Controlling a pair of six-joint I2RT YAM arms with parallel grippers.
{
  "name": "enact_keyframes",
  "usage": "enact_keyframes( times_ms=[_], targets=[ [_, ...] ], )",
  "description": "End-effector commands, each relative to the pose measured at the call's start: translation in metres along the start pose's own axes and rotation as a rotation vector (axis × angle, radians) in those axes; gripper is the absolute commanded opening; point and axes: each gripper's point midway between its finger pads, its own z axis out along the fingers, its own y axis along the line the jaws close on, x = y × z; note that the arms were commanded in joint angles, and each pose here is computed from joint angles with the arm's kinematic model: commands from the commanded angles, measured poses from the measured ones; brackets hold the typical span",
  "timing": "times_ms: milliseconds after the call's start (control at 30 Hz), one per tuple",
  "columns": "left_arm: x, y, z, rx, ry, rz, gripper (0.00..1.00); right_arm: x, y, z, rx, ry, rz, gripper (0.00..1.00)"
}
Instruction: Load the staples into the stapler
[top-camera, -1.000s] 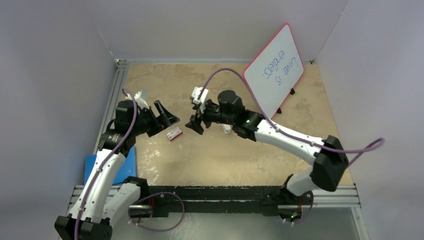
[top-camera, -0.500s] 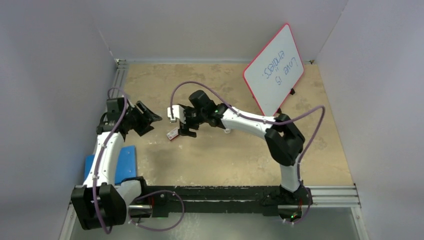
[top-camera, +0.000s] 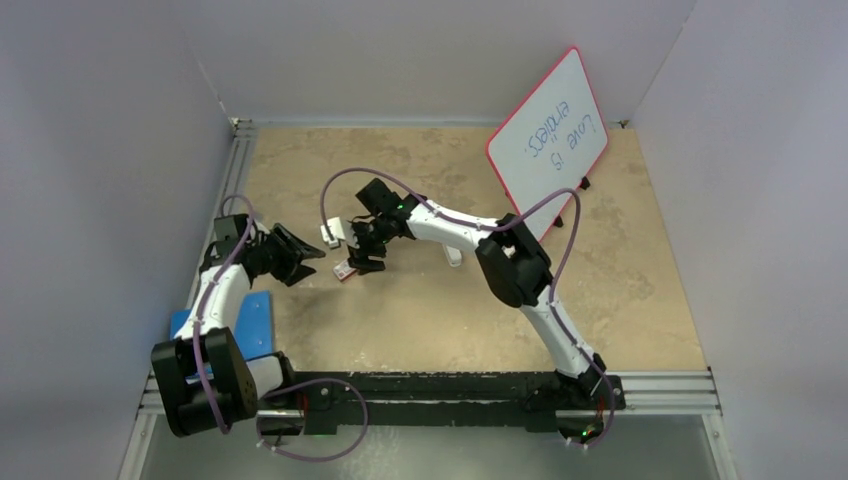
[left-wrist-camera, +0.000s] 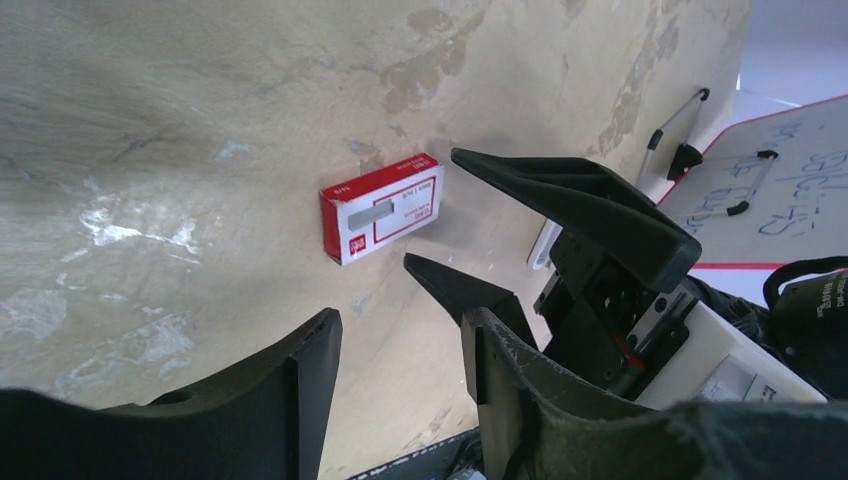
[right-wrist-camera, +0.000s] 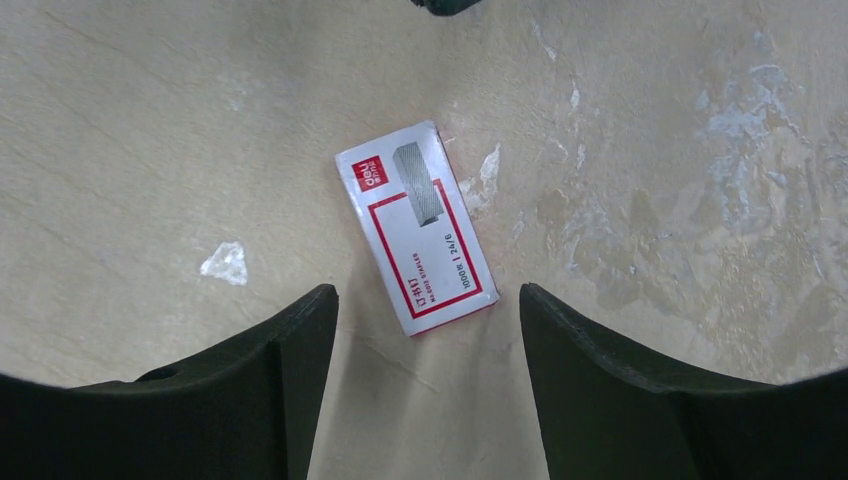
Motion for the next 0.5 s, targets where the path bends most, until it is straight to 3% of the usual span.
enact_keyframes(
  times_ms=[0, 467],
  targets=[
    [-0.015, 0.004, 0.005, -0.006, -0.034, -0.023, 0.47, -0.018, -0.015, -0.006, 0.021, -0.02, -0.044, 0.7],
    [-0.008, 0.016, 0.019, 0.015, 0.025, -0.058, 0.46, 0.0, -0.011, 0.007, -0.045, 0.045, -0.008, 0.58]
  ],
)
